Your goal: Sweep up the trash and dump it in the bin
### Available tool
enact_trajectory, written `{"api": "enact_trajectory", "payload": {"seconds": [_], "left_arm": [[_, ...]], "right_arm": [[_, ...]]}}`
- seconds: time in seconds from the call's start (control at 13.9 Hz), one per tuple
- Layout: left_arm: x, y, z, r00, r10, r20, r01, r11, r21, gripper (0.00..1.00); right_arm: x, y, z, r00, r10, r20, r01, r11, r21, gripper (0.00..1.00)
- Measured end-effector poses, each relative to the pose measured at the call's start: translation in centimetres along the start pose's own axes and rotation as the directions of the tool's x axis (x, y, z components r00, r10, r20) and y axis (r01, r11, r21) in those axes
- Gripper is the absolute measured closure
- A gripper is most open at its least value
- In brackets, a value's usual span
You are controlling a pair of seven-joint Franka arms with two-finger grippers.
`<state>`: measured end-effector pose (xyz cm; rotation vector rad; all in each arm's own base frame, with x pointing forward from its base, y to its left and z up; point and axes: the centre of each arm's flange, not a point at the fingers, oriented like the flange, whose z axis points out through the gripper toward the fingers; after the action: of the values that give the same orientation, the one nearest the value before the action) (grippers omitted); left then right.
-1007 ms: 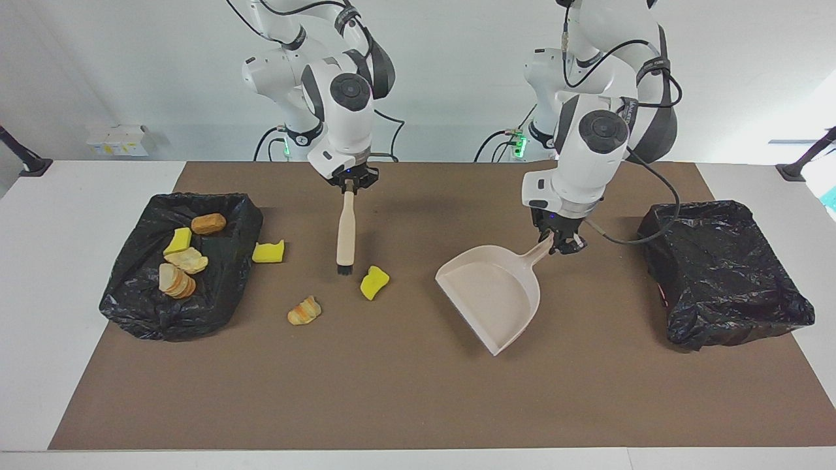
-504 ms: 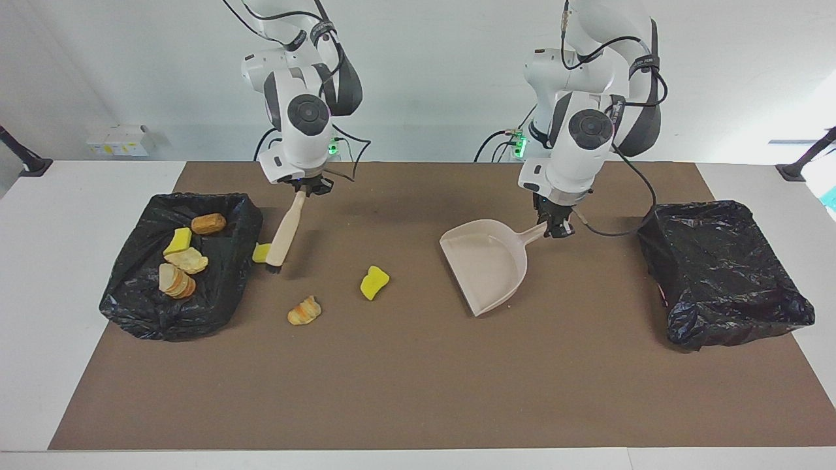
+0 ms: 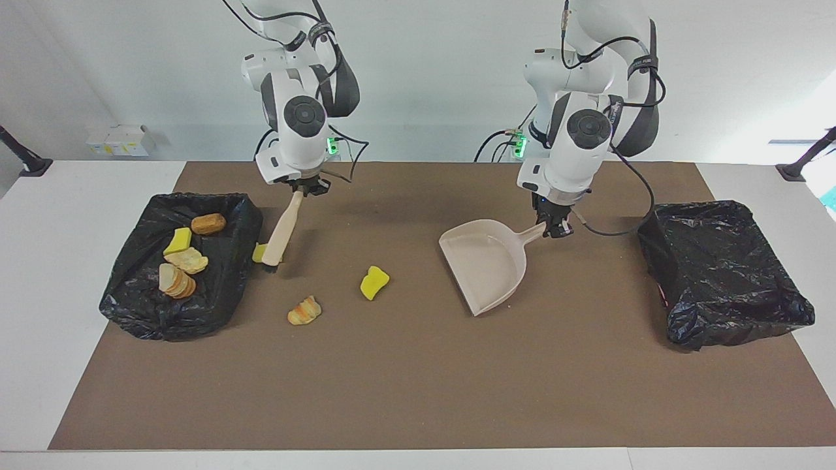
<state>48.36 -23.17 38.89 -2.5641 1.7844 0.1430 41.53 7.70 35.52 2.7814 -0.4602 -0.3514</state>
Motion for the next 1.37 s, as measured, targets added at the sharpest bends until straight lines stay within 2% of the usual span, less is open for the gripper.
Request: {"api": "enact_trajectory", "payload": {"seconds": [0.22, 0.5, 0.86, 1.15, 1.37], "left_arm": [[0.8, 0.6, -0.2, 1.0, -0.008, -0.013, 0.008, 1.0, 0.014, 0.69], [1.2, 1.0, 0.1, 1.0, -0.015, -0.011, 0.015, 1.0, 0.012, 0.69], [1.1, 1.0, 0.2, 1.0, -0.022, -0.01, 0.022, 1.0, 0.011, 0.69], [1.1, 1.0, 1.1, 1.0, -0.03, 0.002, 0.03, 1.0, -0.001, 0.69], [1.1, 1.0, 1.4, 0.999, -0.036, 0.007, 0.036, 0.999, -0.005, 0.69]], "right_arm": [[-0.1, -1.9, -0.7, 0.997, -0.029, -0.07, 0.032, 0.998, 0.049, 0.74], [-0.3, -7.0, -4.8, 0.995, -0.055, -0.078, 0.067, 0.984, 0.165, 0.74], [2.4, -8.8, -11.0, 0.993, -0.103, -0.063, 0.112, 0.981, 0.159, 0.74], [5.3, -5.9, -9.6, 0.978, -0.199, -0.067, 0.207, 0.968, 0.144, 0.74], [8.1, -2.0, -6.7, 0.964, -0.25, -0.087, 0.261, 0.951, 0.166, 0.74]]}}
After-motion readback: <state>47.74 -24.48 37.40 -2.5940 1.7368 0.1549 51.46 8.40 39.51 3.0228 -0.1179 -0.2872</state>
